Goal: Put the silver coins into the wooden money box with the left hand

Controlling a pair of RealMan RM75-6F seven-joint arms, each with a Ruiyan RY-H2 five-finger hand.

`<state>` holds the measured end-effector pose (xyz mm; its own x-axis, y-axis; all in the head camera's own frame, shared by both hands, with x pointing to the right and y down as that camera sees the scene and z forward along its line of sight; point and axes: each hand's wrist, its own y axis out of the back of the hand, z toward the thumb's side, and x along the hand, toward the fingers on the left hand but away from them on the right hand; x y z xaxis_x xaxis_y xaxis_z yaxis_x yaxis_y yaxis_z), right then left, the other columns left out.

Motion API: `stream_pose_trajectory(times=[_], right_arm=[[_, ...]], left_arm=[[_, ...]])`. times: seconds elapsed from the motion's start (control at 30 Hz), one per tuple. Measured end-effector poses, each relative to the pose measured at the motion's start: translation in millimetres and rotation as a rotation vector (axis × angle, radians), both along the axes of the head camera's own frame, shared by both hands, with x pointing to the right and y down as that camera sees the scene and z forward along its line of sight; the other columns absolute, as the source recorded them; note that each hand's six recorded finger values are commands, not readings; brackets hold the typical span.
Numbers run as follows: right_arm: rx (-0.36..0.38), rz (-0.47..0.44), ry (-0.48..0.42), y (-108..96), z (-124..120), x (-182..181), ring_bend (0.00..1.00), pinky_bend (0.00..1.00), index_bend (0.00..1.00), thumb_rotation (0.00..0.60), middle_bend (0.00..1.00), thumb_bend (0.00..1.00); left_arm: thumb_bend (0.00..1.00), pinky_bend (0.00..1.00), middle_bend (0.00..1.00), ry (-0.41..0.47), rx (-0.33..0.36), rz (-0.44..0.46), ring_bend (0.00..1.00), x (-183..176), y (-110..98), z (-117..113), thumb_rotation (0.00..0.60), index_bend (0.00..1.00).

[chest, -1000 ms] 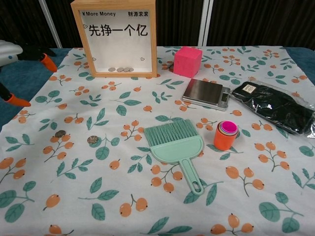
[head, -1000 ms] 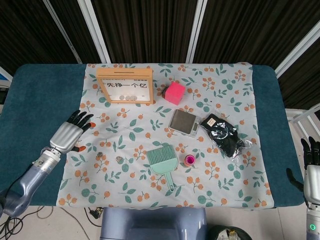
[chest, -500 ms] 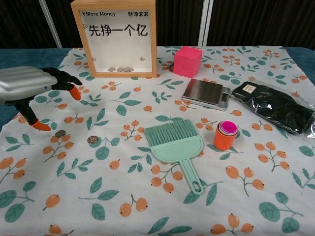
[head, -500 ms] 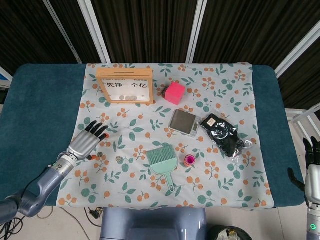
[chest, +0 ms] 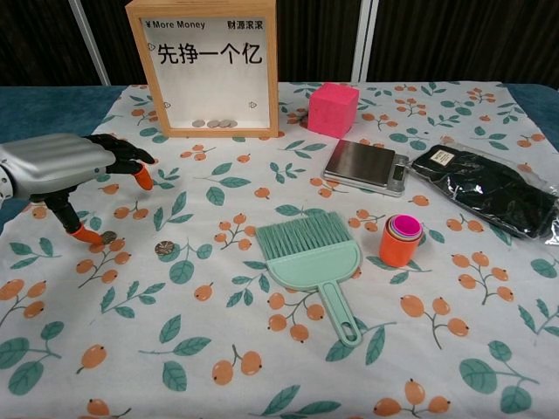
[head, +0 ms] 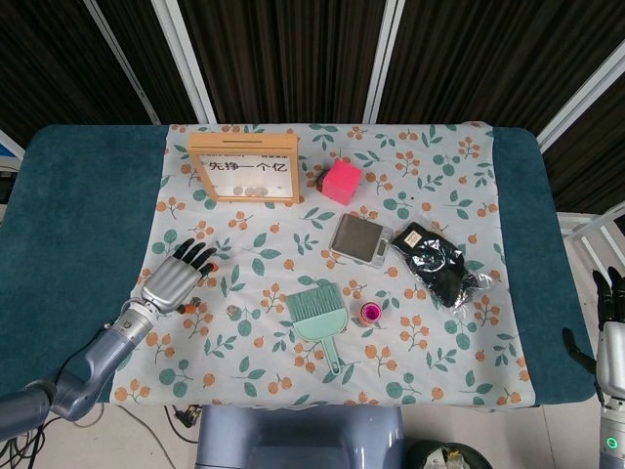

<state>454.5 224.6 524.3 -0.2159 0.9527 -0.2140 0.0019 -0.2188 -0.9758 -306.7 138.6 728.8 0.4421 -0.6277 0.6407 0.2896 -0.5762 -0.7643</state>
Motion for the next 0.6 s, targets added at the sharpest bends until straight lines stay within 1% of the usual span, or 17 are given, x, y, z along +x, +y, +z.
stream_pose_trajectory(times=[0.13, 0.33, 0.6], right_arm=[[0.000, 0.001, 0.002, -0.1, -0.1, 0.1, 0.00, 0.00, 0.06, 0.600, 0.02, 0.36], [-0.002, 0.000, 0.005, 0.3, 0.2, 0.2, 0.00, 0.00, 0.06, 0.600, 0.02, 0.36], [-0.004, 0.001, 0.003, 0.3, 0.0, 0.4, 0.00, 0.00, 0.06, 0.600, 0.02, 0.36]], left_arm=[[0.03, 0.00, 0.06, 0.001, -0.007, -0.004, 0.00, 0.0, 1.0, 2.8, 0.600, 0.25], [0.03, 0.00, 0.06, 0.003, 0.001, -0.014, 0.00, -1.6, -1.5, 4.1, 0.600, 0.25], [0.03, 0.00, 0.07, -0.010, -0.012, -0.004, 0.00, -3.8, 2.8, 9.3, 0.600, 0.31]])
